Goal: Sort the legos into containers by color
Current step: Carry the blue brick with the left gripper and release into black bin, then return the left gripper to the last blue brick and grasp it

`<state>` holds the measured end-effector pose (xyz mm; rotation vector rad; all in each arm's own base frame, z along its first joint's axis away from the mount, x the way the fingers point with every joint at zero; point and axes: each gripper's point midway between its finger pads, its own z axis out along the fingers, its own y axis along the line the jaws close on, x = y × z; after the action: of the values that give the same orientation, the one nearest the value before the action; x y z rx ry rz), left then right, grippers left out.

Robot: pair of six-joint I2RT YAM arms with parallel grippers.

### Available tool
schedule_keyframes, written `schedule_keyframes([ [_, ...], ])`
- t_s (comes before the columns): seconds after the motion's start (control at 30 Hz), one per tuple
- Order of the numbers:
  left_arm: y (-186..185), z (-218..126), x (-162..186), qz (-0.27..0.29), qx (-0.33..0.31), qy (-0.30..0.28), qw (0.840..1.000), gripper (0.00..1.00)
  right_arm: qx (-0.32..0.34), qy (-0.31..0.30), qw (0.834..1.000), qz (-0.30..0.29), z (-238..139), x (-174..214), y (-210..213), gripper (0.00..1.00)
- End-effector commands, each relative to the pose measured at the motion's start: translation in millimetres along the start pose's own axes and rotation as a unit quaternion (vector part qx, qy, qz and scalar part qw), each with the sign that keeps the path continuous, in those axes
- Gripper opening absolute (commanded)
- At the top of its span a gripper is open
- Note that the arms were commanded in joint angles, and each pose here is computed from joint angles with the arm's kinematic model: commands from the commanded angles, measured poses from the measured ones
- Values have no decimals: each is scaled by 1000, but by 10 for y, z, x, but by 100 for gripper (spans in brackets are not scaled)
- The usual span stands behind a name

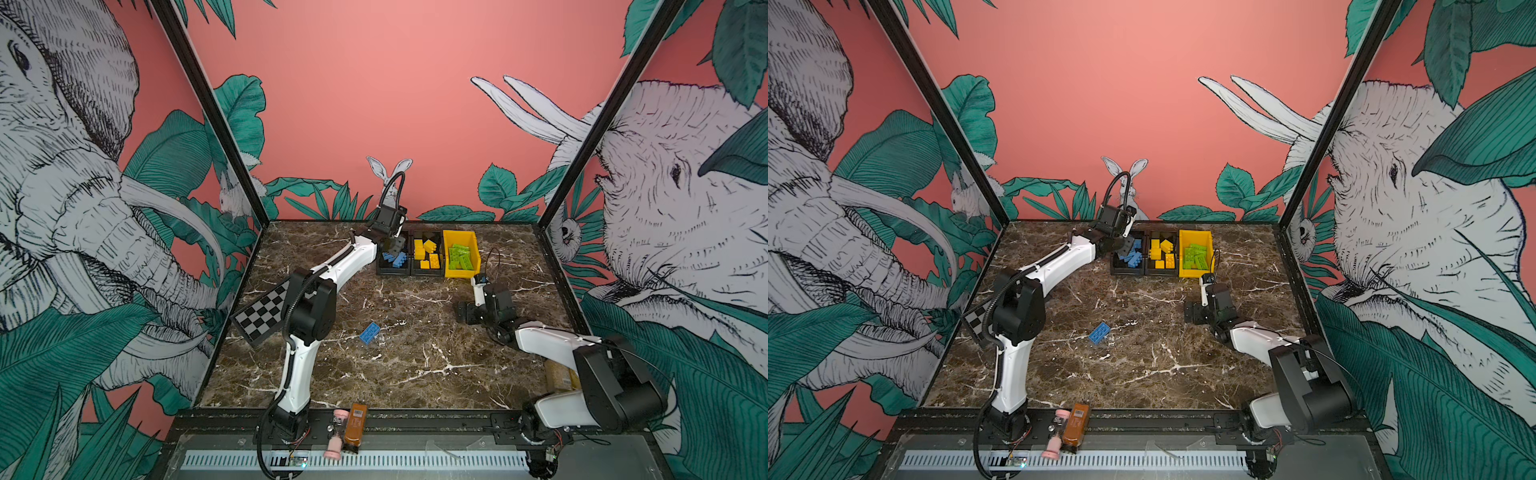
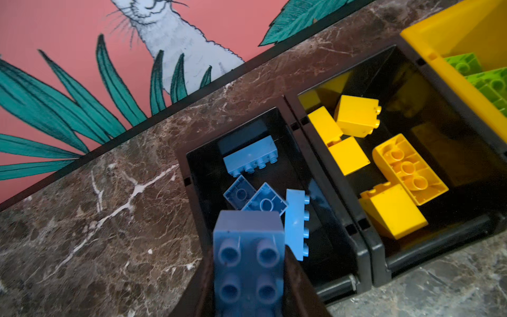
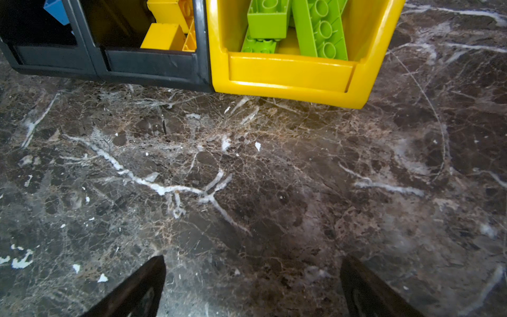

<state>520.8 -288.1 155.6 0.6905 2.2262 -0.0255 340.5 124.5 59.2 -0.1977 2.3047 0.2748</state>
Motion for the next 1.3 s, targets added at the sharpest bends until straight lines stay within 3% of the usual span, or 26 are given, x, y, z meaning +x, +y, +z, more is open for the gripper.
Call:
schedule_keyframes([
  [0.0, -8, -11, -235, 14, 14, -26, 999, 30, 0, -11, 1000, -3, 11, -121, 9, 98],
  [0.27, 13, 278, -241, 5, 35, -15, 999, 34, -1, -11, 1000, -4, 6, -117, 13, 98],
  [0.47, -33, 333, -214, 8, 49, -12, 999, 61, -6, -10, 1000, -5, 10, -112, 26, 98],
  [0.8, 76, -198, -245, 10, 40, -12, 999, 72, -7, -9, 1000, -6, 12, -111, 34, 98],
  [1.07, 41, -886, 611, -31, 43, 57, 997, 78, -8, -9, 1000, -5, 15, -115, 37, 98],
  [1.27, -273, -1276, 1477, -5, 44, 145, 988, 79, -18, -10, 1000, -5, 20, -120, 72, 98],
])
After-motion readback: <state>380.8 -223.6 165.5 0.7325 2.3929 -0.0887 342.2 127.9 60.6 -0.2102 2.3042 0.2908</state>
